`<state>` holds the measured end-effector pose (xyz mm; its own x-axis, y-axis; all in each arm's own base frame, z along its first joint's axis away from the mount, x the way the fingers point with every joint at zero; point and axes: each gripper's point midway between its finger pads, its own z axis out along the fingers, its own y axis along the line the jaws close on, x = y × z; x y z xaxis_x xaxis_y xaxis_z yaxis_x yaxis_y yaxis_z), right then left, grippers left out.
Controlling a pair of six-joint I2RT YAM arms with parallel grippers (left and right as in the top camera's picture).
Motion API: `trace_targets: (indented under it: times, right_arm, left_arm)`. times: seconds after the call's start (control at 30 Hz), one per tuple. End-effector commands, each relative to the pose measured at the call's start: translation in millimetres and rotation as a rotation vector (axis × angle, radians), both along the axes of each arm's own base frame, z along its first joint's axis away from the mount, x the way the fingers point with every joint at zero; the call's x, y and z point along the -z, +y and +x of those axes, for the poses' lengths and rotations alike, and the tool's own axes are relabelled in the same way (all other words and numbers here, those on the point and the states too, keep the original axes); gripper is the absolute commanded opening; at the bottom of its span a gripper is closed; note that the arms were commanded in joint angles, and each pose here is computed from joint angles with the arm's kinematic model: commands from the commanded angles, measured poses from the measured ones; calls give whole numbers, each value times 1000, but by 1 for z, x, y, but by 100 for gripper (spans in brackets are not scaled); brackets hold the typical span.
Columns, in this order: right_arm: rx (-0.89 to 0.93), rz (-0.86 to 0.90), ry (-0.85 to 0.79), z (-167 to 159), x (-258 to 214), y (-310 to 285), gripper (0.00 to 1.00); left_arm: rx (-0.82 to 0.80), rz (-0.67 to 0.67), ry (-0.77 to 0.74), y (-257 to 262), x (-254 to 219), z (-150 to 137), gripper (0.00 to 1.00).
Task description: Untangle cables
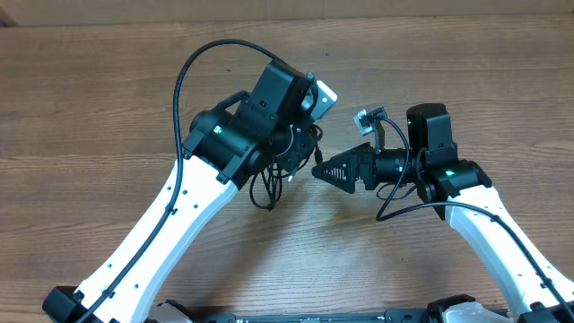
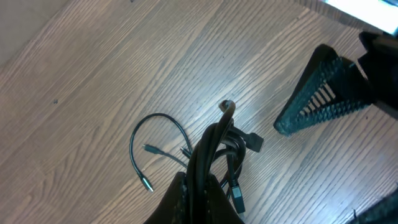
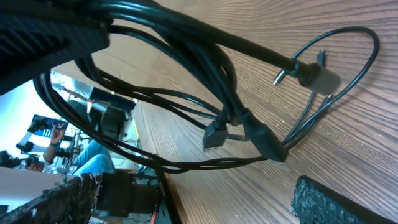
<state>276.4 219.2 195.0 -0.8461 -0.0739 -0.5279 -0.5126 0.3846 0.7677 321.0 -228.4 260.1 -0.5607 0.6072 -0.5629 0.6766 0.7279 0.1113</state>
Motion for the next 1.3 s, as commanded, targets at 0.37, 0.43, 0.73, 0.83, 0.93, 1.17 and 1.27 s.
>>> trace_targets:
  times: [0.37,0.43,0.73,0.83,0.93,1.17,1.27]
  right_arm:
    - [-11,10,-32,0,-9,2,100]
    - [-9,10,-29,0,-9,1,100]
    - [0,4,-26,1,-8,1,100]
    - [4,0,-27,2,-7,0,100]
    - [19,-15,-23,4,-5,-1,100]
    - [50,-50,-11,7,2,-5,100]
    - [77,-86,11,8,10,-8,100]
  left_arm:
    - [-10,-39,19,-4,-6,-4,28]
    - [-3,-46,25,-5,-6,-5,4]
    - [-22,3,50,4,3,-8,19]
    - [-49,74,79,14,16,-7,22]
    - [-71,140,125,21,33,-8,20]
    - [-121,226,233,20,80,1,21]
    - [-148,253,283,16,105,6,17]
